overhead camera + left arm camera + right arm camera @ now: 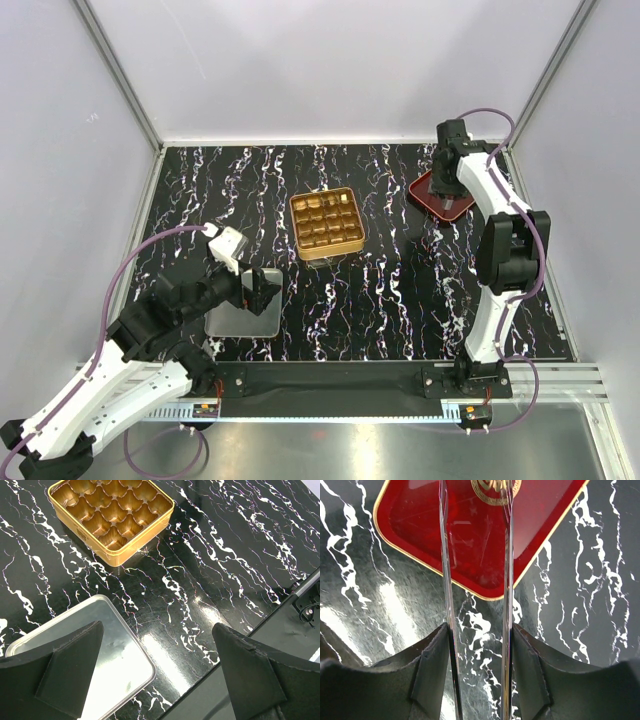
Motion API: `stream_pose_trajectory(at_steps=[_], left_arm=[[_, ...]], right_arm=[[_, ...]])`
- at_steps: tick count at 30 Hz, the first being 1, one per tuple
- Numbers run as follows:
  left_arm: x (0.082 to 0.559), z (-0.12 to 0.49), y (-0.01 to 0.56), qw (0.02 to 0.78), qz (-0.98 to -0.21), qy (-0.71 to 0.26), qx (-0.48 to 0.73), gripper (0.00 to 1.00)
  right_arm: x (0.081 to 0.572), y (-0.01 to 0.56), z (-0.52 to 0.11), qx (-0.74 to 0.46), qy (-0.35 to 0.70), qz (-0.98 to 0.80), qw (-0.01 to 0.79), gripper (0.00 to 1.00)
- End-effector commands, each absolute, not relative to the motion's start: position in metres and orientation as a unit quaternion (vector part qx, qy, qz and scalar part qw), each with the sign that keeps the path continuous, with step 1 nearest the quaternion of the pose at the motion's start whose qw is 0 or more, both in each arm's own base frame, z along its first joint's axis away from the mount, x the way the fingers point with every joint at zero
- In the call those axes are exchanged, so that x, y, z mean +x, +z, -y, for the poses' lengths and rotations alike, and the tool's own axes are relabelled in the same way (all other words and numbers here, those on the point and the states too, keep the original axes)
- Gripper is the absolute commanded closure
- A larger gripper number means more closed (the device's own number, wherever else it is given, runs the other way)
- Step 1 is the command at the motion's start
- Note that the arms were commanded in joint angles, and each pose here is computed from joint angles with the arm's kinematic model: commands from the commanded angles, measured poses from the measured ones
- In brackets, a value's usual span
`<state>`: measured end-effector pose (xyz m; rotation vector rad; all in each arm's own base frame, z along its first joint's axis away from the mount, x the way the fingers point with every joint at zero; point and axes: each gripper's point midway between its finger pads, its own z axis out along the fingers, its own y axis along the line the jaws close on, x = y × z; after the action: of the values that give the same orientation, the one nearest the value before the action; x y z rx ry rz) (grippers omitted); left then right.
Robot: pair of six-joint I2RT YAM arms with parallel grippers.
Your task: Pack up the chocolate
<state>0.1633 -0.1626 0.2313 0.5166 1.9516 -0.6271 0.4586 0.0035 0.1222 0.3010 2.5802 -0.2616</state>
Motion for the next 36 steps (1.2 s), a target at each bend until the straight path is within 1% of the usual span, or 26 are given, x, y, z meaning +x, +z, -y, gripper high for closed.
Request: stream_pose_trajectory(at_steps=[1,12,21,24,36], left_arm=[[0.167,0.165,0.238,0.505,-0.795,-0.259,0.214,0.01],[0.169,0.164,0.235,0.502,-0.799,-0.253,0.213,0.01],[0.171,0.164,0.233,0.500,-0.802,-0.249,0.212,0.01],[0.171,0.164,0.233,0.501,-0.801,-0.249,0.211,0.01],[0.170,0.164,0.234,0.502,-0.800,-0.252,0.213,0.01]], right_arm=[[0.477,0.129,-0.002,0.116,-0.073,-0.946,0.295,0.43],[0.493,0.098,0.002,0.120,-0.058,-0.953,0.273,0.44],[0.499,0.096,0.002,0.118,-0.057,-0.953,0.272,0.46],[0.501,0.099,0.002,0.117,-0.059,-0.953,0.273,0.47],[0.482,0.129,0.009,0.119,-0.075,-0.951,0.274,0.61]])
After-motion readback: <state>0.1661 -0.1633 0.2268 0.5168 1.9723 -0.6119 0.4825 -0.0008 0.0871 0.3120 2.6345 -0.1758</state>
